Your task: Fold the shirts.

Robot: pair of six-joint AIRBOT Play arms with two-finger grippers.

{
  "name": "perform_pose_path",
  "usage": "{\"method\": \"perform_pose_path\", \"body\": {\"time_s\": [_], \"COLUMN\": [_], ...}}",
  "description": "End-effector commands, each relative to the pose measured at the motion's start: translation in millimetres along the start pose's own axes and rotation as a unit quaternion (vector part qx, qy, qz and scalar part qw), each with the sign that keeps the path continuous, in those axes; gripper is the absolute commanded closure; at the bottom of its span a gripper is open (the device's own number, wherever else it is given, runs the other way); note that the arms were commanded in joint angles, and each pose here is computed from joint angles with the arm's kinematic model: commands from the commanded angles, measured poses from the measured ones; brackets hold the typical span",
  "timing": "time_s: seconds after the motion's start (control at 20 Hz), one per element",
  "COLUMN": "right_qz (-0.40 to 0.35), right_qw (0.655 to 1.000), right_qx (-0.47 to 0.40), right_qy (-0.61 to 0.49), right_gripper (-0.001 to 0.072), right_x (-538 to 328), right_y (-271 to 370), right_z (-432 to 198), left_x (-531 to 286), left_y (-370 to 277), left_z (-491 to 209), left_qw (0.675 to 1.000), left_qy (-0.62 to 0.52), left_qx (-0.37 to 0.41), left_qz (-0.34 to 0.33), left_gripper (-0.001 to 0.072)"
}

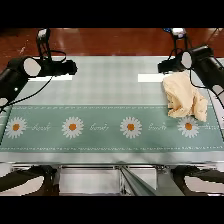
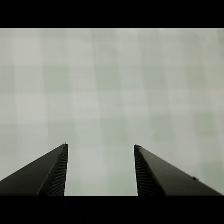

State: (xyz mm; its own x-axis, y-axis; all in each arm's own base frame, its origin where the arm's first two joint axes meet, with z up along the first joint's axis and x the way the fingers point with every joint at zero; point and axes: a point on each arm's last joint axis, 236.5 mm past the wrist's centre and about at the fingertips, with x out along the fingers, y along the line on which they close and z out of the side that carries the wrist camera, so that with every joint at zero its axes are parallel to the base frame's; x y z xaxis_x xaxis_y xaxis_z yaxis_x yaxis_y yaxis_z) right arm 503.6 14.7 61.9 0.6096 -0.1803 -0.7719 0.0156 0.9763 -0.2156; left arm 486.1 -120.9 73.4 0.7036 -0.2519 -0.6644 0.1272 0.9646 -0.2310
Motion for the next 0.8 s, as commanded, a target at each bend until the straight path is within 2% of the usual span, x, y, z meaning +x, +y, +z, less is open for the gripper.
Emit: {"method": "perform_pose_path", "body": {"time_s": [0.0, 0.15, 0.45, 0.6, 0.65, 0.75], "right_qz": [-0.105, -0.075, -0.004, 0.004, 0.011, 0.063], "right_qw": [0.991, 0.978, 0.959, 0.947, 0.941, 0.938], "right_qx": [0.057, 0.074, 0.203, 0.208, 0.209, 0.184], "right_qy": [0.057, 0.18, 0.199, 0.246, 0.266, 0.286], "right_gripper": [0.03, 0.0305, 0.0305, 0.0305, 0.0338, 0.0637], "right_x": [0, 8, 55, 73, 76, 71], "right_y": [-88, -109, -97, -87, -80, -55], "right_z": [-28, -110, -177, -205, -214, -218], "left_x": [1, 3, 29, 31, 27, 12], "left_y": [10, 9, 8, 3, 3, 8], "left_z": [25, 10, -20, -44, -47, -42], "left_qw": [0.998, 0.999, 0.999, 0.996, 0.996, 0.994], "left_qy": [-0.051, -0.022, 0.03, 0.077, 0.087, 0.105], "left_qx": [0.025, 0.023, -0.01, -0.03, -0.029, -0.034], "left_qz": [0.011, 0.01, -0.003, -0.015, -0.015, -0.013], "left_gripper": [0.0202, 0.0203, 0.0203, 0.0203, 0.0203, 0.0203]}}
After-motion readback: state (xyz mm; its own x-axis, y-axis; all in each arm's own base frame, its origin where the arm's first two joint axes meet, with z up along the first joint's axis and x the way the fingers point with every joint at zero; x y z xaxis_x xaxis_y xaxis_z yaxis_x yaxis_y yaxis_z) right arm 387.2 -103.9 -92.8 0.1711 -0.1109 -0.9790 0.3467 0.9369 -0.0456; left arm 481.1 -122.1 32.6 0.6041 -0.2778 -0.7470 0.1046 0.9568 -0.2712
